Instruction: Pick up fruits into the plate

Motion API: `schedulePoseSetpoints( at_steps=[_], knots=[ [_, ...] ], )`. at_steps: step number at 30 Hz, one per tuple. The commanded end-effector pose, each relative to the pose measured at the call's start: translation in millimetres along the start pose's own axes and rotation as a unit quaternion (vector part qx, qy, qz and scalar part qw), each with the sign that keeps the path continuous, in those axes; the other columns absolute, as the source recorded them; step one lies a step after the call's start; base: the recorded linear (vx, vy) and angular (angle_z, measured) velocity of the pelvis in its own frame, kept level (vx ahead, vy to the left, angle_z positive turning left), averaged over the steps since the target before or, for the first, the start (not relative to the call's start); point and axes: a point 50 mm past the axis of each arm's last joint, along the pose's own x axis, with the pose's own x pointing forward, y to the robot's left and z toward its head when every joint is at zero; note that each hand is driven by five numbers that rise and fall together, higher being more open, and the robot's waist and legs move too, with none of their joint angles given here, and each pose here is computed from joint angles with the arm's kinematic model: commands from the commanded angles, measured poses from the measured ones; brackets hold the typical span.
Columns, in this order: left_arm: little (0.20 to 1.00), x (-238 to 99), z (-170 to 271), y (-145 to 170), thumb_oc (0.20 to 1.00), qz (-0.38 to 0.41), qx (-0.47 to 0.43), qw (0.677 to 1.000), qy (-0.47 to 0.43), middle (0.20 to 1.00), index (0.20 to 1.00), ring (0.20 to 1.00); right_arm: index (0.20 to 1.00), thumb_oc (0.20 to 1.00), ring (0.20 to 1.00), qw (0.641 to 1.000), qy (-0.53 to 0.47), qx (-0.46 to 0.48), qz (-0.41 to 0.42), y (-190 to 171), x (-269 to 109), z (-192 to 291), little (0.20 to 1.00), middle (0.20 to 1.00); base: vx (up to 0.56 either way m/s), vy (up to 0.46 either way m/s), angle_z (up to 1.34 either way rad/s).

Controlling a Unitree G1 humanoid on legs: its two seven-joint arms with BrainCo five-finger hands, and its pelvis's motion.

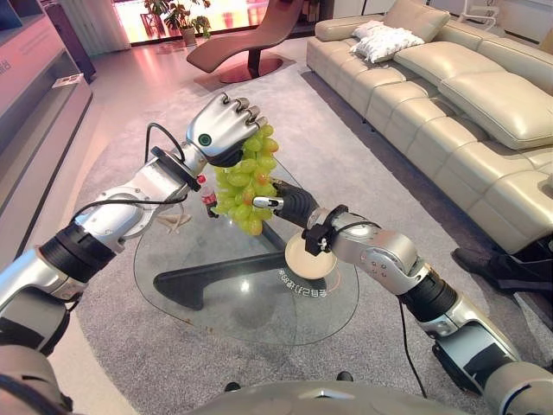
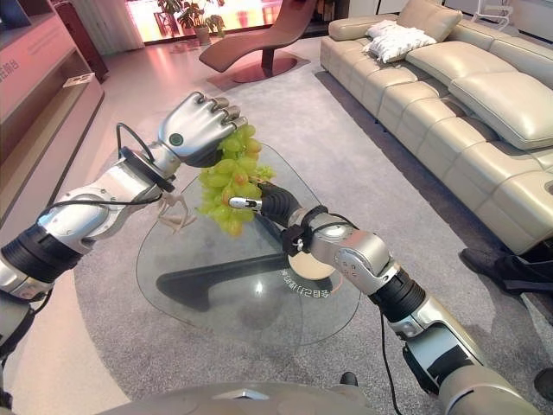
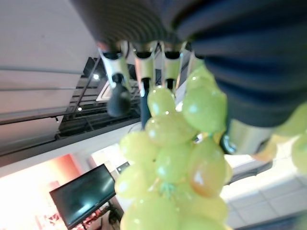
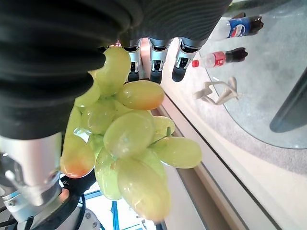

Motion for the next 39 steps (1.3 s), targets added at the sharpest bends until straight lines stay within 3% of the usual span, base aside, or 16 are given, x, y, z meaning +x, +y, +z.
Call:
schedulePoseSetpoints(
  at_steps=[1,12,13,14,39],
  knots=[
    [0.2,31.3,-25.0,42.9,0.2,0.075,0.059,0.995,0.019,0.2,0.2,0.2,1.0,1.0,1.0,0.992,-0.08,-0.008,0.096,41.1,17.5,50.8,1.0,1.0,0.0,0.0,0.0],
    [0.2,44.3,-2.8,49.5,0.2,0.081,0.04,0.996,-0.01,0.2,0.2,0.2,1.0,1.0,1.0,0.991,-0.086,0.036,0.096,52.6,24.2,50.2,1.0,1.0,0.0,0.0,0.0],
    [0.2,44.9,-1.1,49.2,0.2,0.08,0.037,0.996,-0.011,0.2,0.2,0.2,0.881,0.881,0.881,0.991,-0.094,0.041,0.089,52.7,24.9,51.8,0.881,0.881,0.0,0.0,0.0],
    [0.2,45.7,-0.1,49.6,0.2,0.079,0.036,0.996,-0.01,0.2,0.2,0.2,0.2,0.2,0.2,0.991,-0.099,0.042,0.085,52.5,25.1,52.5,0.2,0.2,0.0,0.0,0.0],
    [0.2,43.7,-5.3,46.2,0.2,0.068,0.012,0.997,0.024,0.2,0.2,0.2,0.2,0.2,0.2,0.987,-0.145,0.048,0.05,47.6,21.0,62.7,0.2,0.2,0.0,0.0,0.0]
  ],
)
